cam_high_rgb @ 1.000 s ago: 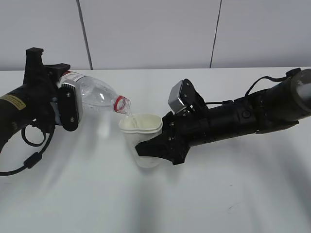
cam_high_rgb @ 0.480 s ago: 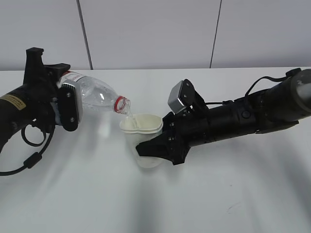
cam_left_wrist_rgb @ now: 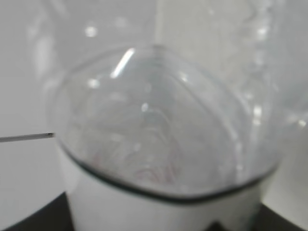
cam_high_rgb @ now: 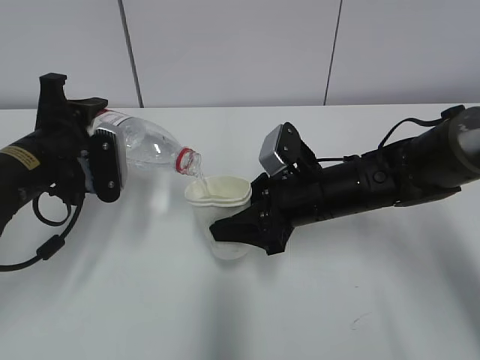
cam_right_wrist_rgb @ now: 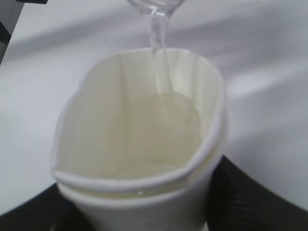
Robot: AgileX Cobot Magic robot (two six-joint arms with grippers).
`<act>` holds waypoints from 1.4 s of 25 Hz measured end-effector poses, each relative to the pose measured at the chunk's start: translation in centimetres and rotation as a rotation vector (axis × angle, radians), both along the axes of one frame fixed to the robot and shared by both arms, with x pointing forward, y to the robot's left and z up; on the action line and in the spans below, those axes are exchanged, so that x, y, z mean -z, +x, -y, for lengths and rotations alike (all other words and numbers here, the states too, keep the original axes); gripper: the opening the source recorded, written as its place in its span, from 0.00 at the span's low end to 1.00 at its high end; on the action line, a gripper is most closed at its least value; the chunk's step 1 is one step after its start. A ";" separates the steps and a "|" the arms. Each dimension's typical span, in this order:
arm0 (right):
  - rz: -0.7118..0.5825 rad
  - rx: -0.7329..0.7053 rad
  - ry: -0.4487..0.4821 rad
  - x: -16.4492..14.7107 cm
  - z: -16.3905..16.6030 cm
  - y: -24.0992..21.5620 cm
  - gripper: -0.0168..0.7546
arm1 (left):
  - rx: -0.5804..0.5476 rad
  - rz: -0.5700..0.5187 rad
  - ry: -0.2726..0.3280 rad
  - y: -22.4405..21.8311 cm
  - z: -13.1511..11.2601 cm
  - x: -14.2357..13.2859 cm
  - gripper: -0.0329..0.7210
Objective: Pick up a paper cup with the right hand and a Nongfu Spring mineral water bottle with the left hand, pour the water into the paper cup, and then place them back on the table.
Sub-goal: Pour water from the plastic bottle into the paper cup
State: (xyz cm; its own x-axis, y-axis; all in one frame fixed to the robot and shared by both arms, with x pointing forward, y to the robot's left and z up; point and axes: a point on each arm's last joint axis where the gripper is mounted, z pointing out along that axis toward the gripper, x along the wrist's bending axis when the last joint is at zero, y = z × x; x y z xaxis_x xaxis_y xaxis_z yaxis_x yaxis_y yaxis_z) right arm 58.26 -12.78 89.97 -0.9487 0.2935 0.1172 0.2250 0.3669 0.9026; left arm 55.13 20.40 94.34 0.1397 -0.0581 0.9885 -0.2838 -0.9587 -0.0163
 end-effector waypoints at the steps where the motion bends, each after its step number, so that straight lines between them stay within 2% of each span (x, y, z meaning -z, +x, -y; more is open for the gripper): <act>1: 0.000 0.000 0.000 0.0 0.0 0.0 0.57 | 0.000 0.001 0.000 0.0 0.0 0.0 0.53; 25: -0.004 0.037 0.025 -0.2 0.0 0.3 0.57 | -0.037 -0.007 -0.054 -0.4 1.1 -0.1 0.53; 32: 0.009 0.060 0.042 -0.4 0.0 0.5 0.57 | -0.074 -0.018 -0.086 -0.6 1.4 0.0 0.53; 35: 0.016 0.064 0.044 -0.4 0.0 0.6 0.57 | -0.091 -0.029 -0.117 -0.7 1.7 0.0 0.53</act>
